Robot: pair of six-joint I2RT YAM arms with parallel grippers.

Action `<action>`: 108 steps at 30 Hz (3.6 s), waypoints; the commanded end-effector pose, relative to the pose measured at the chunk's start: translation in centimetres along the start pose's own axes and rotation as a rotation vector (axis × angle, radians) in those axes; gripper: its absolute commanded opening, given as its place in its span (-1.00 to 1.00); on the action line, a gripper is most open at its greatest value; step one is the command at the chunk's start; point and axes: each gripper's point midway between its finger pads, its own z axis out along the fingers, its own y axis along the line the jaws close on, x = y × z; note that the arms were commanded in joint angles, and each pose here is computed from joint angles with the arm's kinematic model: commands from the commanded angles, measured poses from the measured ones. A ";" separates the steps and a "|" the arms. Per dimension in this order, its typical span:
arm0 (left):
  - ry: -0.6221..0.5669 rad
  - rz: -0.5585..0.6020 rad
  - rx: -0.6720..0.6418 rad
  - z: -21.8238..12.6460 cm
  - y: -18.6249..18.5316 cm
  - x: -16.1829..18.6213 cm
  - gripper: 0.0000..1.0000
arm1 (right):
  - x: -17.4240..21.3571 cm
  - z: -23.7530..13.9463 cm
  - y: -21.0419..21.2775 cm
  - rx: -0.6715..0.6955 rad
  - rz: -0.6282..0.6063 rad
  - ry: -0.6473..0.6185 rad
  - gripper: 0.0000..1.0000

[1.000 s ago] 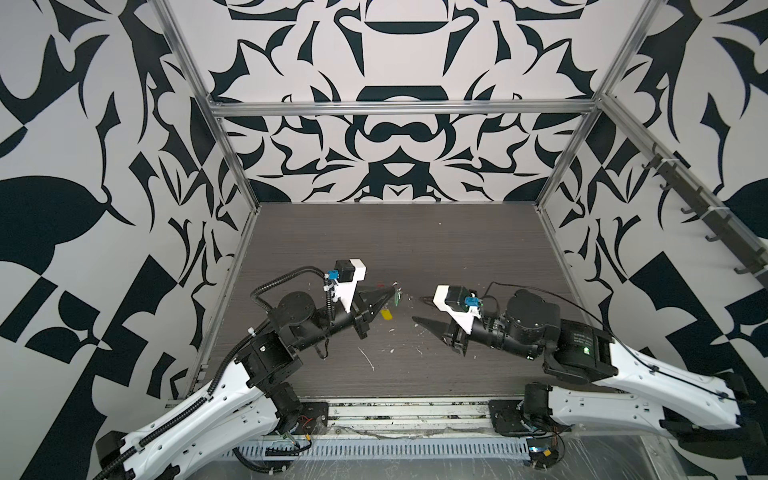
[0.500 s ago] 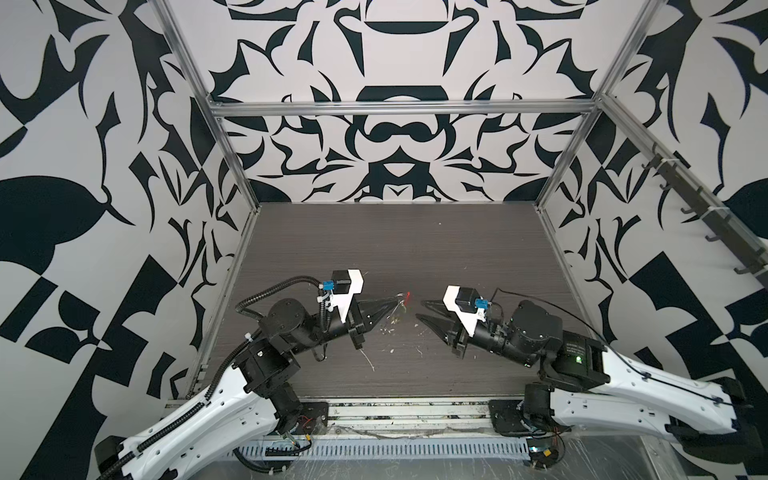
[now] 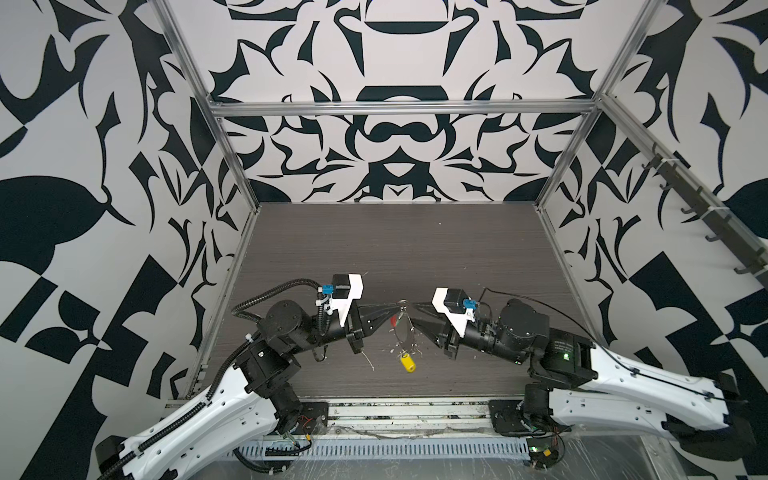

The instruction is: Remove the keys from the keyring

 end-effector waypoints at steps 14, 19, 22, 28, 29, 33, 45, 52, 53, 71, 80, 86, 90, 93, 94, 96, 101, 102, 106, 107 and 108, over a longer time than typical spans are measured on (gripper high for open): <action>-0.047 0.012 0.056 -0.1 -1.1 -1.0 -1.00 | -3.0 0.6 0.9 -0.053 0.001 -0.069 -0.29; -0.042 0.008 0.060 0.0 -1.1 -0.9 -1.00 | -3.2 0.8 0.6 -0.034 -0.003 -0.074 -0.30; -0.039 0.005 0.062 0.1 -1.1 -0.9 -1.00 | -3.5 0.8 0.5 -0.027 -0.009 -0.082 -0.38; -0.038 0.002 0.062 0.1 -1.1 -0.8 -1.00 | -3.6 1.1 0.4 -0.023 -0.013 -0.079 -0.52; -0.037 0.001 0.062 0.1 -1.0 -0.9 -1.00 | -3.6 1.1 0.3 -0.021 -0.013 -0.079 -0.57; -0.043 0.003 0.050 0.1 -0.9 -1.0 -1.00 | -3.8 1.0 0.2 -0.011 -0.012 -0.076 -0.91; -0.067 -0.001 -0.030 -0.5 0.2 -1.5 -1.00 | -4.1 -0.2 -0.2 0.008 -0.015 -0.069 -1.00; -0.063 -0.007 -0.090 -0.7 1.1 -1.5 -1.00 | -4.8 -0.4 -0.7 0.037 -0.020 -0.071 -1.00; -0.066 -0.005 -0.095 -0.7 1.2 -1.6 -1.00 | -4.8 -0.4 -0.8 0.042 -0.020 -0.068 -1.00; -0.065 -0.010 -0.149 -0.9 2.0 -1.6 -1.00 | -5.0 -0.1 -2.0 0.112 0.001 -0.053 -1.00; -0.070 -0.016 -0.182 -1.1 2.6 -1.7 -1.00 | -5.3 -0.3 -2.6 0.145 0.014 -0.068 -1.00; -0.067 -0.017 -0.194 -1.1 2.8 -1.5 -1.00 | -5.4 -0.6 -2.9 0.162 0.020 -0.077 -1.00; -0.069 -0.016 -0.197 -1.1 2.8 -1.6 -1.00 | -5.4 -0.6 -2.9 0.164 0.025 -0.079 -1.00; -0.074 -0.019 -0.205 -1.1 2.9 -1.7 -1.00 | -5.6 -0.7 -2.9 0.162 0.034 -0.087 -1.00; -0.075 -0.020 -0.213 -1.1 3.1 -1.8 -1.00 | -5.6 -0.8 -2.9 0.162 0.036 -0.088 -1.00; -0.083 -0.023 -0.241 -1.3 3.5 -1.8 -1.00 | -5.5 -0.8 -3.4 0.196 0.047 -0.084 -1.00; -0.092 -0.047 -0.358 -1.7 5.4 -2.0 -1.00 | -5.2 -0.7 -3.2 0.182 0.067 -0.083 -1.00; -0.087 -0.053 -0.382 -1.8 5.8 -1.9 -1.00 | -5.2 -0.7 -3.2 0.182 0.068 -0.083 -1.00; -0.080 -0.073 -0.452 -2.0 7.0 -1.8 -1.00 | -5.2 -0.6 -3.2 0.184 0.070 -0.082 -1.00; -0.086 -0.076 -0.471 -2.2 7.3 -1.9 -1.00 | -5.1 -0.6 -3.3 0.186 0.070 -0.080 -1.00; -0.092 -0.077 -0.491 -2.4 7.5 -2.0 -1.00 | -5.1 -0.6 -3.3 0.186 0.071 -0.078 -1.00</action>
